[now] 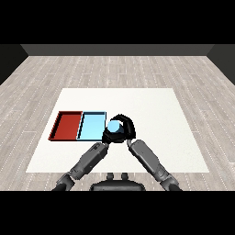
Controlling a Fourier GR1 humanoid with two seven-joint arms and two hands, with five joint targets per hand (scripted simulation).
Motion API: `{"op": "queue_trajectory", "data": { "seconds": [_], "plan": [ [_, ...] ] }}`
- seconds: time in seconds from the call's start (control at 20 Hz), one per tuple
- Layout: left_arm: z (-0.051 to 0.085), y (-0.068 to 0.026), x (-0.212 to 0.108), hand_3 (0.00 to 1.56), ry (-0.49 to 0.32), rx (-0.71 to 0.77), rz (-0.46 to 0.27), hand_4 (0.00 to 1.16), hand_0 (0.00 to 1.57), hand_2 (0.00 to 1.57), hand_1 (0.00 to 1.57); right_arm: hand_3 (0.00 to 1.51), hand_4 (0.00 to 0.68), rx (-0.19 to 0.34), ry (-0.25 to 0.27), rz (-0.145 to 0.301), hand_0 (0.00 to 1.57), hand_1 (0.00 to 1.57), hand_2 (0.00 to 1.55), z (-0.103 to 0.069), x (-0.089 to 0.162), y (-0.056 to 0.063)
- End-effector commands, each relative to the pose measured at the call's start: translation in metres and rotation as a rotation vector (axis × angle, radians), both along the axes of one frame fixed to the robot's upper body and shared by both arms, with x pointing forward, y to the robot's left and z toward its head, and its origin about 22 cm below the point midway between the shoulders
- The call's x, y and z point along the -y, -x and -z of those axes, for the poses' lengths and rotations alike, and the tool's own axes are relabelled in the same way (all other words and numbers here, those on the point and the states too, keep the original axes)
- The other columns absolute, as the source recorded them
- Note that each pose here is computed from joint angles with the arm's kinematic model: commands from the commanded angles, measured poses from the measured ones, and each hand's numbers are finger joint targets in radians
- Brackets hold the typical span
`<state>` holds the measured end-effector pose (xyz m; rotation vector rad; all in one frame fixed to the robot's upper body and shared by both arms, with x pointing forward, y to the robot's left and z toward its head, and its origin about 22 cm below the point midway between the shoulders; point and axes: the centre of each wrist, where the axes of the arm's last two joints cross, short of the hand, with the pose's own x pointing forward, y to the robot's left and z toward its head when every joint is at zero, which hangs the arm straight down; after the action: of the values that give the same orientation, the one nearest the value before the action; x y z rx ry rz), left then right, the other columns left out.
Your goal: Pick the blue can and put it in the blue box
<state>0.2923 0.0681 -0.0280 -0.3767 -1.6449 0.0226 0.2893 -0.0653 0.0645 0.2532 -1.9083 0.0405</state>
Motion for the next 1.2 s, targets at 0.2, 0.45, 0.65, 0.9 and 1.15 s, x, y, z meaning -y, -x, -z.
{"op": "queue_trajectory", "data": {
  "seconds": [0.2,0.45,0.65,0.9,1.15],
  "plan": [
    [0.001,-0.0101,-0.001,1.51,0.026,0.112,-0.049,1.11,1.57,1.57,1.57,1.37,0.528,-0.020,-0.029,-0.047,1.39,1.39,1.42,-0.002,-0.001,0.006],
    [0.004,-0.0064,0.004,1.54,0.017,0.131,-0.065,1.12,1.57,1.57,1.57,0.00,0.000,-0.036,0.061,-0.081,0.00,0.00,0.00,0.001,0.005,0.002],
    [0.015,-0.0128,-0.009,1.54,0.025,0.129,-0.068,1.12,1.57,1.57,1.57,0.00,0.000,-0.035,0.061,-0.082,0.00,0.00,0.00,0.001,0.006,0.003],
    [0.011,0.0001,0.009,1.52,-0.022,0.119,-0.092,1.14,1.57,1.57,1.57,0.00,0.000,-0.013,0.038,-0.040,0.00,0.00,0.00,-0.004,0.033,-0.001],
    [0.023,-0.0074,-0.012,1.53,-0.039,0.128,-0.127,1.14,1.57,1.57,1.57,0.00,0.000,-0.010,-0.048,-0.017,0.00,0.00,0.00,0.011,0.043,0.006]
  ]
}}
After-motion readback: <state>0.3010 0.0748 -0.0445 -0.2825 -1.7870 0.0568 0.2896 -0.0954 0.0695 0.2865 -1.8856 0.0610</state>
